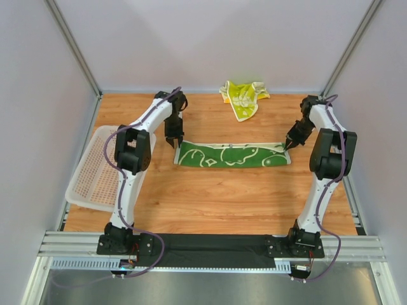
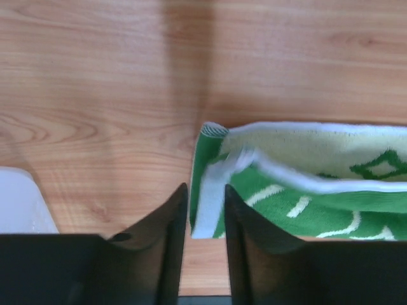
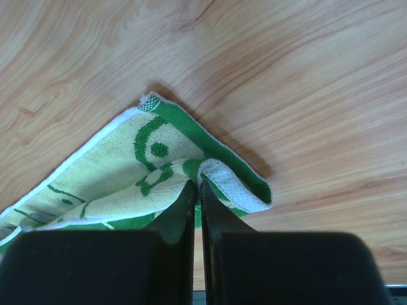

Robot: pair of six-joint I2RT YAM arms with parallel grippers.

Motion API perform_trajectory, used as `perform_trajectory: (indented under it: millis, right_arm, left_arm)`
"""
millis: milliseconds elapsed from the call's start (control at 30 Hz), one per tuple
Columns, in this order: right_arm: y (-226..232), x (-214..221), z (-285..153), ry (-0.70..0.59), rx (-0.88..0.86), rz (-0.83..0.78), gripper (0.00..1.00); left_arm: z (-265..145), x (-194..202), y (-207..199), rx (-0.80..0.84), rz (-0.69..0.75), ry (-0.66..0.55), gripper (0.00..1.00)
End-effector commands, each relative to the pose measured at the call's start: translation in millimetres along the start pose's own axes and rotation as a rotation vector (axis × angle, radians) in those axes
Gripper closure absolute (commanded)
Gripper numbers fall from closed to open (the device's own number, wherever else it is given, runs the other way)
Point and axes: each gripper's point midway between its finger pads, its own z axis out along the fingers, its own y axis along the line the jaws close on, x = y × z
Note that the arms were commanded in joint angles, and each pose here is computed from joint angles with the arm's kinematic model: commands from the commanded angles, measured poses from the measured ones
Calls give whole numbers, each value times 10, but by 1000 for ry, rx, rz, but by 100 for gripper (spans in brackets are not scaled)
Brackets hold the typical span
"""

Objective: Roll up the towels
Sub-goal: Fold the towel

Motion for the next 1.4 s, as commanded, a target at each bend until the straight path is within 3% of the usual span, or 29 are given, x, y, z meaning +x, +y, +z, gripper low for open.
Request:
perform_trajectory:
  millis: [0,67,100,167,233,267,367,400,533,667,800,967,1133,1233,1267,1367]
  right_arm:
    - [53,-184,-65,-63,6,27,99]
    - [74,-205,-63,-69,3,34,99]
    - [82,-231,-78,-76,0,36,99]
    - [114,-237,-68,-73,-14,42,96]
    - [230,-238,-85,-64,-72,26,85]
    - [251,-235,-83,-59,-83,22,68]
    - [331,-252,-168,-73,-121,14,58]
    - [324,-271,-188,-85,-116,12,57]
    - [205,-393,-399,-167,-44,-1,52]
    - [97,-411,-641,-247,-10,-33,51]
    - [255,-281,-957,-338,-147,-96,55]
    - [595,60,-879,-282,-320,-214,66]
    - [779,305,-579,-187,-349,-269,74]
    - [732,290,-348,-157,-314,-249,78]
    - [710,281,-285,-153,-301,-247,80]
    - [627,284,-83,-121,-252,-235,84]
  left_arm:
    - [-178,-129,17,13,10,-42,61]
    - [-231,-161,28,10,7,-63,48]
    - [-308,-177,29,12,3,-82,32]
    - [-417,-177,38,15,3,-104,26]
    - [-446,-128,57,13,1,-100,25]
    - [-525,-105,64,18,0,-111,25]
    - [-497,66,125,8,-13,-87,27]
    - [-587,63,116,27,-17,-126,28]
    - [-392,440,148,39,-15,-65,34]
    - [-270,623,39,109,10,-55,38]
    - [-173,637,-69,161,15,-62,38]
    - [-49,579,-117,164,10,-49,30]
    - [28,569,-58,114,-22,-30,30]
    - [82,588,-38,102,-30,-19,39]
    - [115,597,-26,95,-29,-12,50]
    - [176,644,37,64,-28,6,71]
